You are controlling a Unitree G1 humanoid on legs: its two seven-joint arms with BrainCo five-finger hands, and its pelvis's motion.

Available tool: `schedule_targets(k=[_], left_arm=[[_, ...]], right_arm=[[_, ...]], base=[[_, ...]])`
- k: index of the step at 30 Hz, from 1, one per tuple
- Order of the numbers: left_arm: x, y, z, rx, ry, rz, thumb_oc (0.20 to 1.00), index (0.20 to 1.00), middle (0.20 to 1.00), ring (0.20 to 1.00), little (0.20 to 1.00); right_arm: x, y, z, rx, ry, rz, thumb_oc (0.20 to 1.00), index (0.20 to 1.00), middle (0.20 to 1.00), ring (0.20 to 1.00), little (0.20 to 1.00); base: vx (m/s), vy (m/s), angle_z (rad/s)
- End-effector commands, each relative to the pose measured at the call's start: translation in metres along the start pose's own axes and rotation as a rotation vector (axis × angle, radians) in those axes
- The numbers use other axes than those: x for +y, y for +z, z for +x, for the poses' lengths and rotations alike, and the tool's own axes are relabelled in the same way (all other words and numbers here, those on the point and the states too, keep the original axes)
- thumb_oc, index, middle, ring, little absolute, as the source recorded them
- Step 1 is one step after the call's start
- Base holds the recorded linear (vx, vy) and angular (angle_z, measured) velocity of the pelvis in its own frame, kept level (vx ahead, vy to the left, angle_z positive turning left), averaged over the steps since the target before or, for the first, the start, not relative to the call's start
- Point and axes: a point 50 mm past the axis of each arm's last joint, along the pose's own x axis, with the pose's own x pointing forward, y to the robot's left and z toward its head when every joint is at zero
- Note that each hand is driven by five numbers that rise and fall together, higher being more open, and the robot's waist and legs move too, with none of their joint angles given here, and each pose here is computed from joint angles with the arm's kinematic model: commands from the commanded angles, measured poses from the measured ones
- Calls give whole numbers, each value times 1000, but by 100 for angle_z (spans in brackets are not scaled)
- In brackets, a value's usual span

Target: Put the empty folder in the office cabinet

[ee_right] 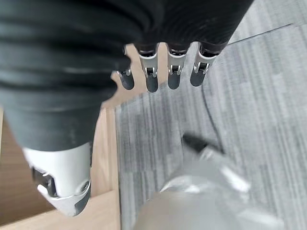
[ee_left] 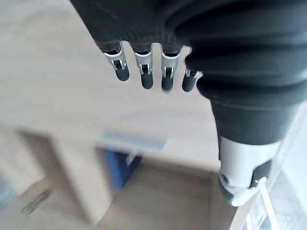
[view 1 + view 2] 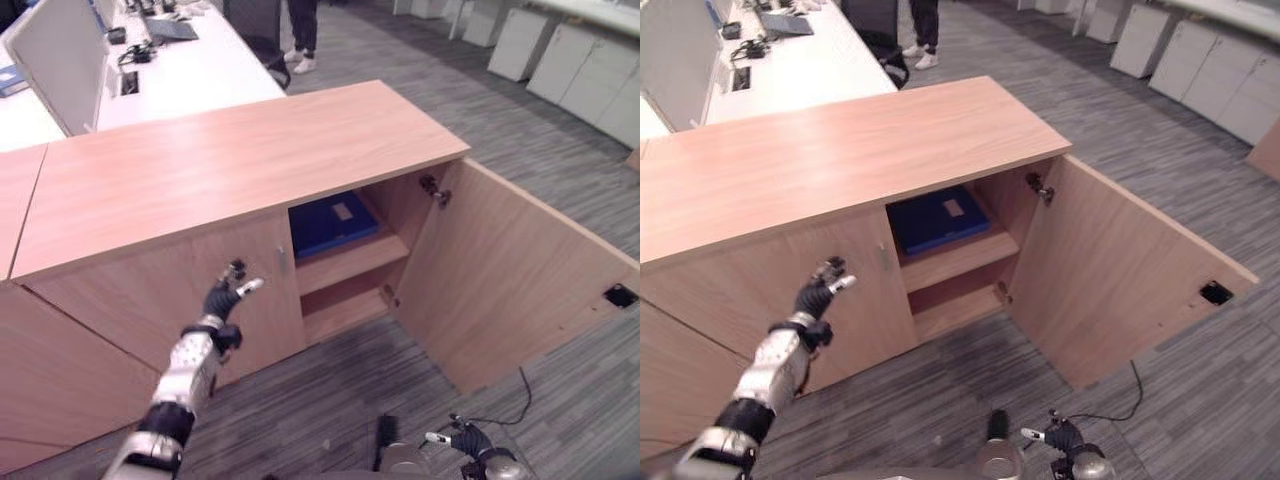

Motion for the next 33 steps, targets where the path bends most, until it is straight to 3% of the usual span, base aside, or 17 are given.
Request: schedule_targets(k=[1,2,11,28,33], left_arm=[[1,26,9,-100,-61,69,1000,1000,1000,1000,1000],[-10,0,-7,-29,-118,52,1000,1000,1000,1000,1000],[-15,-43,-38,128,-165,34,1000,1000,1000,1000,1000],[-3,-64,-55,196,-57,-5,1000,1000,1000,1000,1000],[5,-73,-62,250,-39,36,1000,1000,1000,1000,1000]], right_arm=[[0,8,3,-21,-21,24,1000,1000,1000,1000,1000],[0,4,3,-4,-29,38,1000,1000,1000,1000,1000],[-13,6,2,-18,-53,15,1000,1000,1000,1000,1000],[-55,20,5,-38,-230,236,1000,1000,1000,1000,1000],[-67,40,4,-117,-259,242,1000,1000,1000,1000,1000]], base=[[-15,-376,7],[-5,-225,5],[-17,-217,-23],[50,-96,-70],[46,22,27]])
